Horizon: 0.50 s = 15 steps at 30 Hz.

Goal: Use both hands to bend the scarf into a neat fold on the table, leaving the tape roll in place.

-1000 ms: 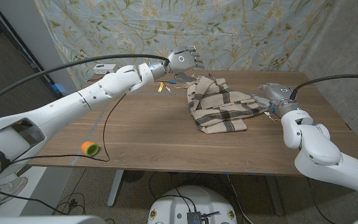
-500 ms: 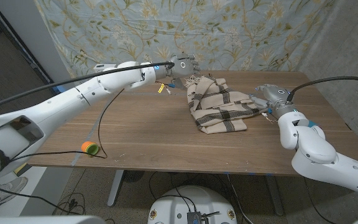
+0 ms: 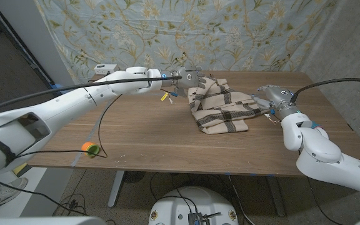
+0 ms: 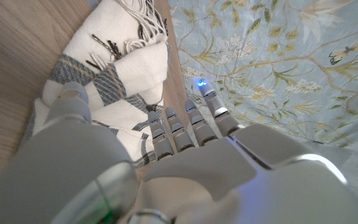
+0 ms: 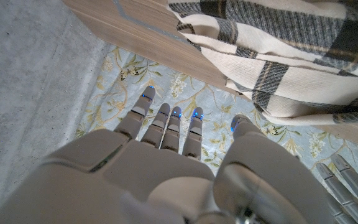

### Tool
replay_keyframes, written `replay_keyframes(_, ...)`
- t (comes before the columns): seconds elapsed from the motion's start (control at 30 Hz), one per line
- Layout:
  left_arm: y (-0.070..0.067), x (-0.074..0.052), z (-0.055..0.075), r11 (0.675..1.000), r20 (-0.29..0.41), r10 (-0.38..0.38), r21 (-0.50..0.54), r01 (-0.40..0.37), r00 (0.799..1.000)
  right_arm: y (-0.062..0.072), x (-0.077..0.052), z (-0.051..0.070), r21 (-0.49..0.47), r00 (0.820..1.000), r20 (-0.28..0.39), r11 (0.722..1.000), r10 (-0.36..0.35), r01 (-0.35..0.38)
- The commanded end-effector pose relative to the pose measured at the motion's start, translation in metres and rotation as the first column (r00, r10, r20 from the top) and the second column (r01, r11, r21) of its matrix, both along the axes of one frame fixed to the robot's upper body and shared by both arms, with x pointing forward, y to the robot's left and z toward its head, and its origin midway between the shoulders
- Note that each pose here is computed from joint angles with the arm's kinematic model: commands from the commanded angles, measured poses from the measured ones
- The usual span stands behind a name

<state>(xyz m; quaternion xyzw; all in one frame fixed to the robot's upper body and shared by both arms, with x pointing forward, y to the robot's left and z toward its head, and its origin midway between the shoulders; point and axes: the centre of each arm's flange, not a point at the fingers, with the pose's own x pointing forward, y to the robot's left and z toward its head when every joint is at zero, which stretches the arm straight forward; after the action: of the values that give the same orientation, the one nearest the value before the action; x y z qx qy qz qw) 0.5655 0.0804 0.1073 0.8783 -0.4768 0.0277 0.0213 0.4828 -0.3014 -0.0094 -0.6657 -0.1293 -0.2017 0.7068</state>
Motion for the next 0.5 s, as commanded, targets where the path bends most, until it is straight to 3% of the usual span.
replay_keyframes(0.03,-0.009,0.018,-0.027,0.990,0.004,0.046,0.136,-0.046,0.999,-0.009,0.003,-0.002,0.014,1.000,0.005,1.000,0.007,-0.007)
replay_keyframes(0.33,-0.014,0.028,-0.035,0.984,0.005,0.050,0.174,-0.050,0.999,-0.013,0.005,-0.003,0.018,1.000,0.000,1.000,0.009,-0.009)
replay_keyframes(0.5,-0.015,0.035,-0.041,0.983,-0.018,0.020,0.181,-0.016,1.000,-0.015,0.008,-0.003,0.016,1.000,-0.006,1.000,0.012,-0.012)
